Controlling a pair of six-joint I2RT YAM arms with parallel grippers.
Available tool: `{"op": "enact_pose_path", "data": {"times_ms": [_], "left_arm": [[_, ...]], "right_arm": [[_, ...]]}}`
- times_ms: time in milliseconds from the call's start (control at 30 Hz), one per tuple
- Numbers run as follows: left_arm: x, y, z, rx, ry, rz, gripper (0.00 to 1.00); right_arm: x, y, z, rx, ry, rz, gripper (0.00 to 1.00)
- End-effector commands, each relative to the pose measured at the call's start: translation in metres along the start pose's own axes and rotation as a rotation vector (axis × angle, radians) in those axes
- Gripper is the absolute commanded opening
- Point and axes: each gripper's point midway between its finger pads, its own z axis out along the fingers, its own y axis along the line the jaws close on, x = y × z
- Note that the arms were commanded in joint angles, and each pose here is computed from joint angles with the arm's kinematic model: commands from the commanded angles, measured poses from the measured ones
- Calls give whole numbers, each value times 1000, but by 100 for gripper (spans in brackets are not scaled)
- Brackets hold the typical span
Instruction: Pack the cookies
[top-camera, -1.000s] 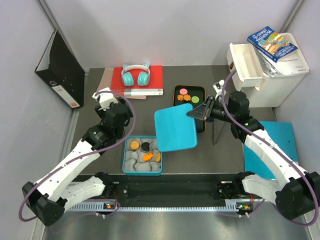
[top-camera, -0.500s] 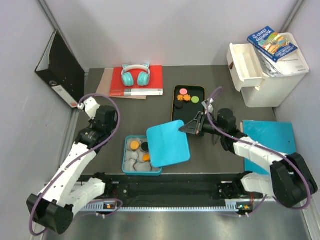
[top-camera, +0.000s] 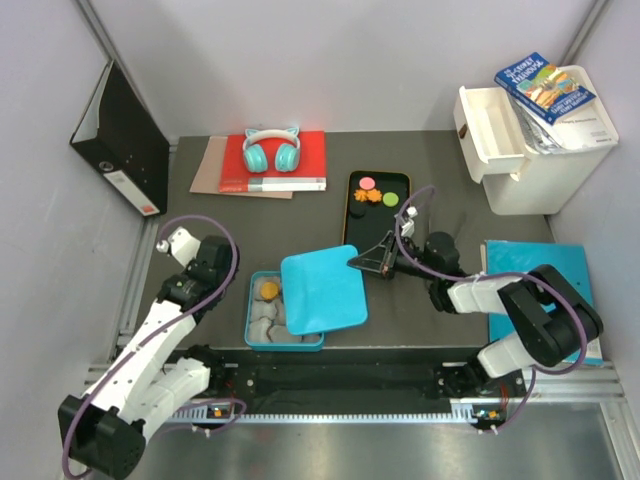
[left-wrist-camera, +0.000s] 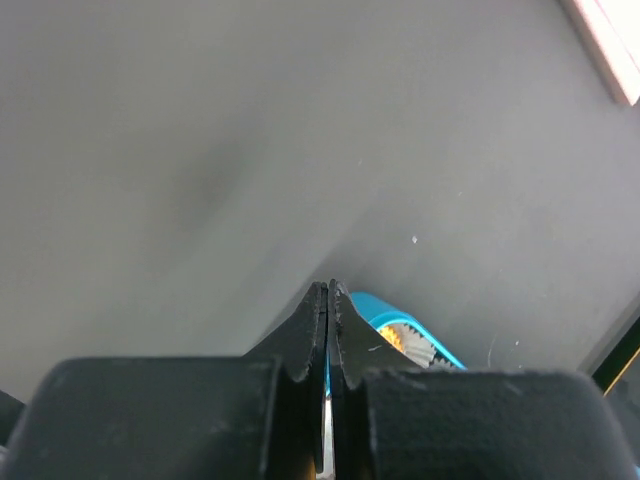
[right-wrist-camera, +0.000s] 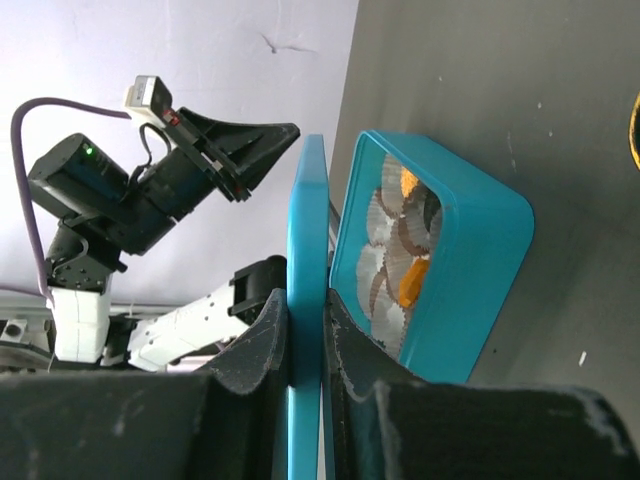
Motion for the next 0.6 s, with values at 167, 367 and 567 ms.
{"op": "enact_pose_path", "data": {"times_ms": [167, 367, 567], "left_arm": [[26, 2, 6, 33, 72, -104, 0], [41, -1, 7, 96, 115, -179, 0], [45, 2, 7, 94, 121, -182, 0]], "right_arm": [[10, 7, 11, -89, -10, -25, 0], [13, -7, 16, -122, -20, 36, 0], [19, -26, 22, -130, -21, 133, 0]]}}
